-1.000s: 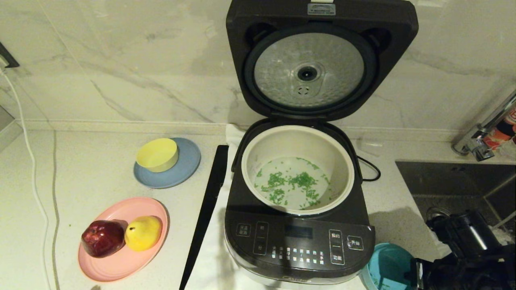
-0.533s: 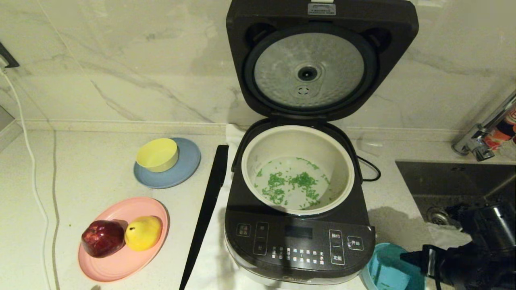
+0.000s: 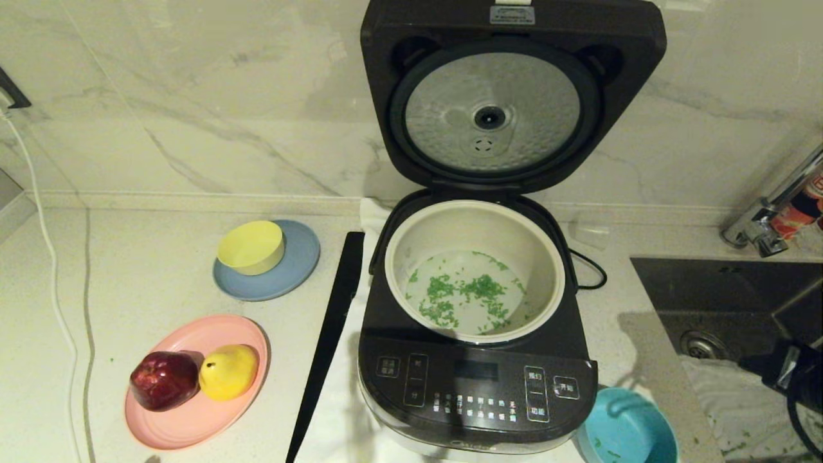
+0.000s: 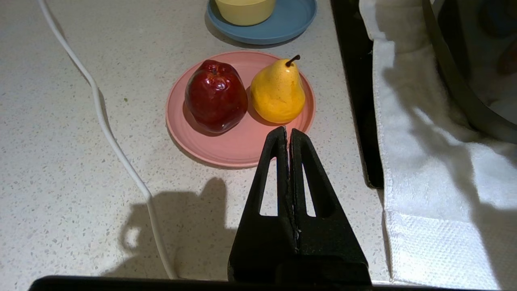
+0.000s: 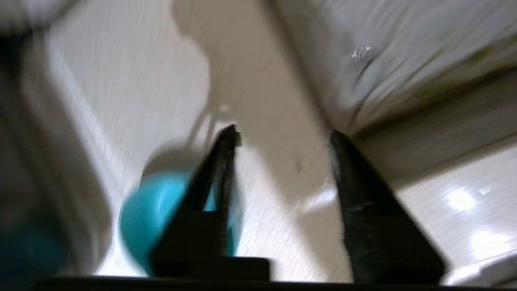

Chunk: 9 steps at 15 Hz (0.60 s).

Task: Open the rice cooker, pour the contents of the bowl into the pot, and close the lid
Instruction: Turn off the tap

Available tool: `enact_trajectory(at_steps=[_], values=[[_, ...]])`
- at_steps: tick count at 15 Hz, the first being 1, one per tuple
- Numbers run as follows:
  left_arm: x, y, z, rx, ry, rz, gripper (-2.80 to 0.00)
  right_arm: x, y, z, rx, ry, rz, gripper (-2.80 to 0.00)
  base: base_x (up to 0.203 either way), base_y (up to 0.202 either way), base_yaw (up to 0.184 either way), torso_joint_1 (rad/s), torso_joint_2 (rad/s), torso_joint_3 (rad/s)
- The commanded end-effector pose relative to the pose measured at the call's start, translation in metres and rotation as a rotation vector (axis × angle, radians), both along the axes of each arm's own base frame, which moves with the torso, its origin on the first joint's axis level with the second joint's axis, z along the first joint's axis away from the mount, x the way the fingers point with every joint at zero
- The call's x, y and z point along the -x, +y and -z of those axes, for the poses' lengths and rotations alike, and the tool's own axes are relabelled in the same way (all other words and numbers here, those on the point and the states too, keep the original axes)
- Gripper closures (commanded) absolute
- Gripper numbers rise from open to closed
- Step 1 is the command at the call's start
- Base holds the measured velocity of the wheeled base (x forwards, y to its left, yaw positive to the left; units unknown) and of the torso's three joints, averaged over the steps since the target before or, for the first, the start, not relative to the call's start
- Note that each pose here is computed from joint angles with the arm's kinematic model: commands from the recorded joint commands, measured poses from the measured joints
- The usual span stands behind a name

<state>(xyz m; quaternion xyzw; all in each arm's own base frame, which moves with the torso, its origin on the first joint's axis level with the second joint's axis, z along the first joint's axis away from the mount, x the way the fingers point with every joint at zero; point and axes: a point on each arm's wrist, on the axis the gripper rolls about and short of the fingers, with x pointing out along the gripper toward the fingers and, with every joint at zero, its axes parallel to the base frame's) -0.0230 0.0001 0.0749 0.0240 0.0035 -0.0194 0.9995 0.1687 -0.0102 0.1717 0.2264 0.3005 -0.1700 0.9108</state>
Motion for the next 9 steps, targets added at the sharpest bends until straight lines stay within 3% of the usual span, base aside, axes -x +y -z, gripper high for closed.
enact_trajectory(at_steps=[1, 4, 6, 9], values=[[0.0, 0.0, 0.0, -0.001, 0.0, 0.0, 0.0, -0.004, -0.017, -0.01, 0.04, -0.026, 0.094, 0.0, 0.0, 0.0, 0.0, 0.0, 0.0, 0.0], [0.0, 0.0, 0.0, -0.001, 0.0, 0.0, 0.0, -0.02, -0.038, -0.002, 0.134, 0.035, 0.223, 0.0, 0.0, 0.0, 0.0, 0.0, 0.0, 0.0], [0.0, 0.0, 0.0, -0.001, 0.0, 0.0, 0.0, -0.029, -0.053, -0.005, 0.19, -0.007, 0.294, 0.0, 0.0, 0.0, 0.0, 0.0, 0.0, 0.0], [0.0, 0.0, 0.0, -0.001, 0.0, 0.001, 0.0, -0.046, -0.076, 0.008, 0.243, 0.015, 0.367, 0.0, 0.0, 0.0, 0.0, 0.0, 0.0, 0.0]])
